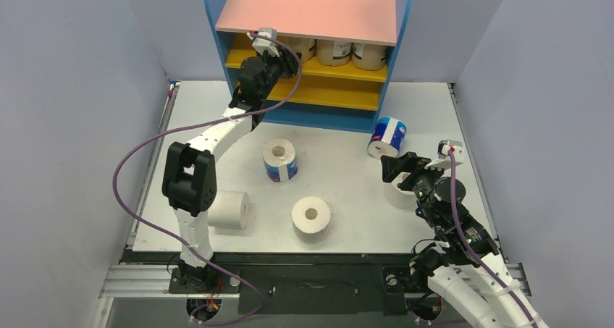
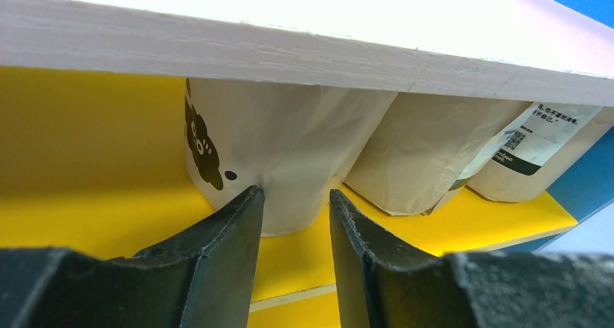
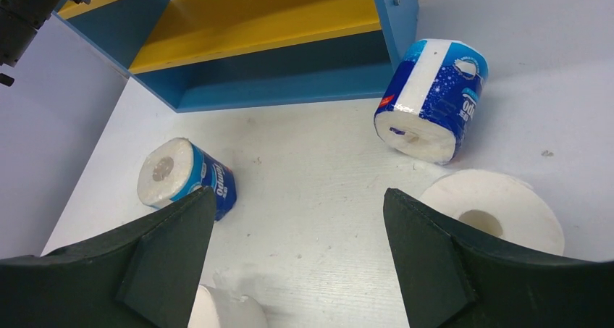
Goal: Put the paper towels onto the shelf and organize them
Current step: Place the paper towel on the shelf.
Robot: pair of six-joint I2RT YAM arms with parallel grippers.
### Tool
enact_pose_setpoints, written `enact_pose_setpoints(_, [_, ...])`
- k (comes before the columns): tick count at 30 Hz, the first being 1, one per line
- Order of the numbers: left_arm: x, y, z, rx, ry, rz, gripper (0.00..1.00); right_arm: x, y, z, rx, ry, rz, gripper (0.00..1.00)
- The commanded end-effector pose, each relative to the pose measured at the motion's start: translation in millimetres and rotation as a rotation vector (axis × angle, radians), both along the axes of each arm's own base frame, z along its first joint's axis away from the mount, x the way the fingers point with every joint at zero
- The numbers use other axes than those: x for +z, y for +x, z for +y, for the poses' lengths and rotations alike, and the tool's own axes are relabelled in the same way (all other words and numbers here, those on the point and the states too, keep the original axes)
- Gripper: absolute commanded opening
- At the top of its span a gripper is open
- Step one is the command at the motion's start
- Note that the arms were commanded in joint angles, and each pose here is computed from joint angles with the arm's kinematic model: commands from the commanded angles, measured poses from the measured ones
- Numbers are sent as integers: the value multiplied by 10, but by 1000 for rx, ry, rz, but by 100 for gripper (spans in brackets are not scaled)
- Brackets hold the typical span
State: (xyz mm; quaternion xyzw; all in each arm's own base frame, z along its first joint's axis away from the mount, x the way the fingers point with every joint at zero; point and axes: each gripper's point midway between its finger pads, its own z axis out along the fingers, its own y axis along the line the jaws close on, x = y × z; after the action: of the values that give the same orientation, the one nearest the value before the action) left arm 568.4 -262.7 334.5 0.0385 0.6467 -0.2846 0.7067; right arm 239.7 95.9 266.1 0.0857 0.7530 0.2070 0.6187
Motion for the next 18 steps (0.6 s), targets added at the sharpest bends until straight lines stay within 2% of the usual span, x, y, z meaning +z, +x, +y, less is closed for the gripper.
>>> enact_pose_setpoints(1, [241, 36, 15, -2, -25, -51, 37, 47, 17, -41, -19, -12, -17, 81])
enact_pose_setpoints(9, [259, -17, 36, -2, -29, -61, 41, 36, 20, -42, -21, -13, -15, 81])
enact_pose_setpoints(15, [449, -181, 107, -1, -43, -97, 49, 41, 31, -32, -18, -13, -14, 81])
enact_pose_setpoints(17, [496, -278, 145, -2, -51, -103, 54, 56, 31, -26, -15, -9, -18, 81])
enact_pose_setpoints(18, [635, -361, 179, -2, -66, -127, 56, 60, 31, -25, -15, -7, -21, 81])
